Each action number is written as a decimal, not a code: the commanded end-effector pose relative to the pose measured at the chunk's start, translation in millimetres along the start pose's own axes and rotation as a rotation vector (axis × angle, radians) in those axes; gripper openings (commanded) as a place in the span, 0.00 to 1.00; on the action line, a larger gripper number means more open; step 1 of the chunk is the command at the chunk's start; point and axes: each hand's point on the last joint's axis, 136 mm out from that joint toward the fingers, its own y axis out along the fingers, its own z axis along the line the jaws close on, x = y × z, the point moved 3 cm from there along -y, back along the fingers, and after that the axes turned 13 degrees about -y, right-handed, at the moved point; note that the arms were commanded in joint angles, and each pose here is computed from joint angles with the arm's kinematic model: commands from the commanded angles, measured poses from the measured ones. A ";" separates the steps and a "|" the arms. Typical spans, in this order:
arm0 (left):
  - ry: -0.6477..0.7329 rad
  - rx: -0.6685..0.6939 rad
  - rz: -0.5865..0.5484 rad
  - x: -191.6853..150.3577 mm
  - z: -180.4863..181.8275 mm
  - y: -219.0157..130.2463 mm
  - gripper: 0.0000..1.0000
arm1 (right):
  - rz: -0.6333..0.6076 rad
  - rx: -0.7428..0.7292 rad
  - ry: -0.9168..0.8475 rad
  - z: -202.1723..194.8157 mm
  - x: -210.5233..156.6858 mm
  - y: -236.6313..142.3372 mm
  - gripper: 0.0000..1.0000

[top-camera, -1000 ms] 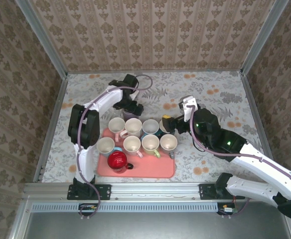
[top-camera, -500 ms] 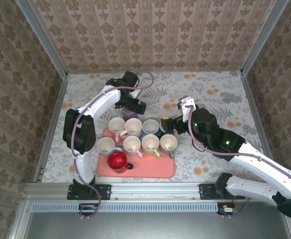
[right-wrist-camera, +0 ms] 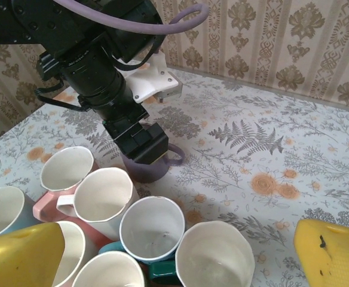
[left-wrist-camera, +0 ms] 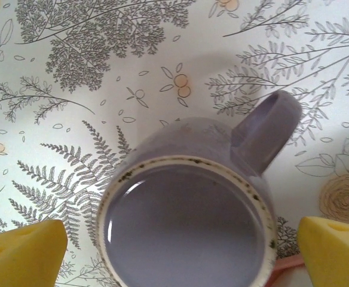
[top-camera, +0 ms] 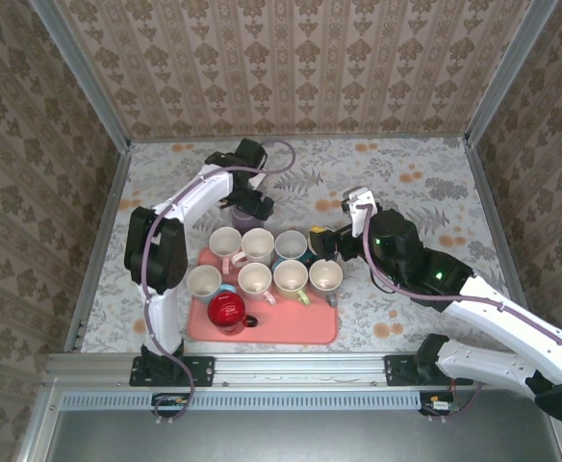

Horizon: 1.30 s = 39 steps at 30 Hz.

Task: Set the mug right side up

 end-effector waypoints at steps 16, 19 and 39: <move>-0.032 -0.095 0.088 -1.8 17.1 37.9 0.83 | 0.052 0.057 -0.012 10.5 -11.9 10.8 0.97; -0.027 -0.111 0.094 -1.7 15.2 40.9 0.71 | 0.056 0.063 -0.009 11.9 -12.7 12.8 0.95; -0.050 -0.181 -0.417 30.8 28.1 -90.3 0.28 | 0.044 0.093 0.046 12.1 5.2 -0.8 0.93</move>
